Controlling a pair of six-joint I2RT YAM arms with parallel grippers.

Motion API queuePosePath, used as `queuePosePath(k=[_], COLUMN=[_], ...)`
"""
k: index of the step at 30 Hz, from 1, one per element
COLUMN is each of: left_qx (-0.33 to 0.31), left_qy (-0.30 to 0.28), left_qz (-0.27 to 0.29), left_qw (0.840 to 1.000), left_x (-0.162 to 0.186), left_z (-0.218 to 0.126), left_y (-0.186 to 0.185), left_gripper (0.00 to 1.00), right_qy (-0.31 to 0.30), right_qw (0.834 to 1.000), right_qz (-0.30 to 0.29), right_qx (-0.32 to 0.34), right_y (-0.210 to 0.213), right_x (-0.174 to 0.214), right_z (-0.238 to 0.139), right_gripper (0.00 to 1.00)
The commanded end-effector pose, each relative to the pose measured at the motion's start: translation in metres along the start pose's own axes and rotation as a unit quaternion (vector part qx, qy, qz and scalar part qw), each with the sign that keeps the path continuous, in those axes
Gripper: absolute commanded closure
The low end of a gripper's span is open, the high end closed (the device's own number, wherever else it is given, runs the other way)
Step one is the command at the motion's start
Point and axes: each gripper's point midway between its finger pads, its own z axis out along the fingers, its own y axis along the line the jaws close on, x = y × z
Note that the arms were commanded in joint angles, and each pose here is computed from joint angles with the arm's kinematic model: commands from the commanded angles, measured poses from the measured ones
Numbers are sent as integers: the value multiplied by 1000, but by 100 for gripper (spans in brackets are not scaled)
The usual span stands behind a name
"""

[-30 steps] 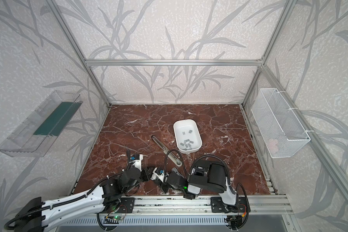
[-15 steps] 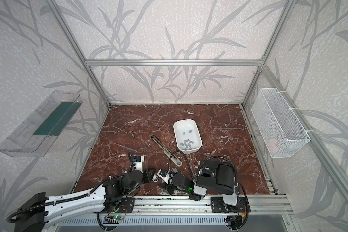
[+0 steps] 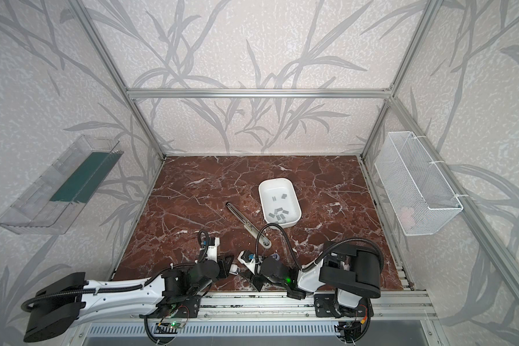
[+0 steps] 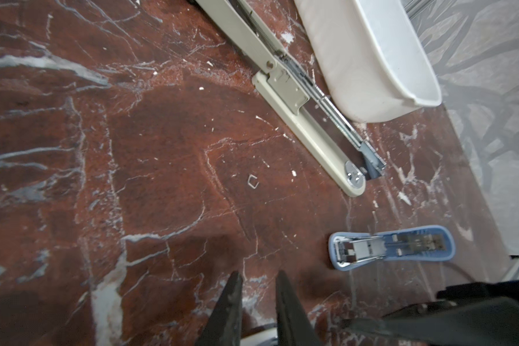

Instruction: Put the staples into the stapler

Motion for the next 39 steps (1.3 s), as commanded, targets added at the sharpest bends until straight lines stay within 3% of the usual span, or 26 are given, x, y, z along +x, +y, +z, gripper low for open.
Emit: queuePosePath(k=[1,4,10,17,22,39], left_qx=[-26,-39,-55,-39,-44,-88], left_qy=[-47,-53,-59,-63,-67,-106], left_qz=[39,59,72,84,119,169], left_qw=[998,996,994,994,990,976], left_x=[-17,-19,-30,-31,-23,-13], left_z=[1,4,-1,-6,-4,8], left_y=[-3,-4,-10,-19,-28,-19], left_gripper=[77,77,62,57,45,44], right_qy=[8,10,28,26,24,20], right_qw=[1000,1000,1000,999,999,1000], right_qz=[-4,-1,-14,-27,-24,-15], right_qx=[11,13,3,-5,3,11], right_y=[-2,-3,-1,3,0,-3], right_x=[4,5,13,15,15,16], right_z=[-4,-5,-10,-21,-26,-27], right_gripper=[62,63,61,60,59,59])
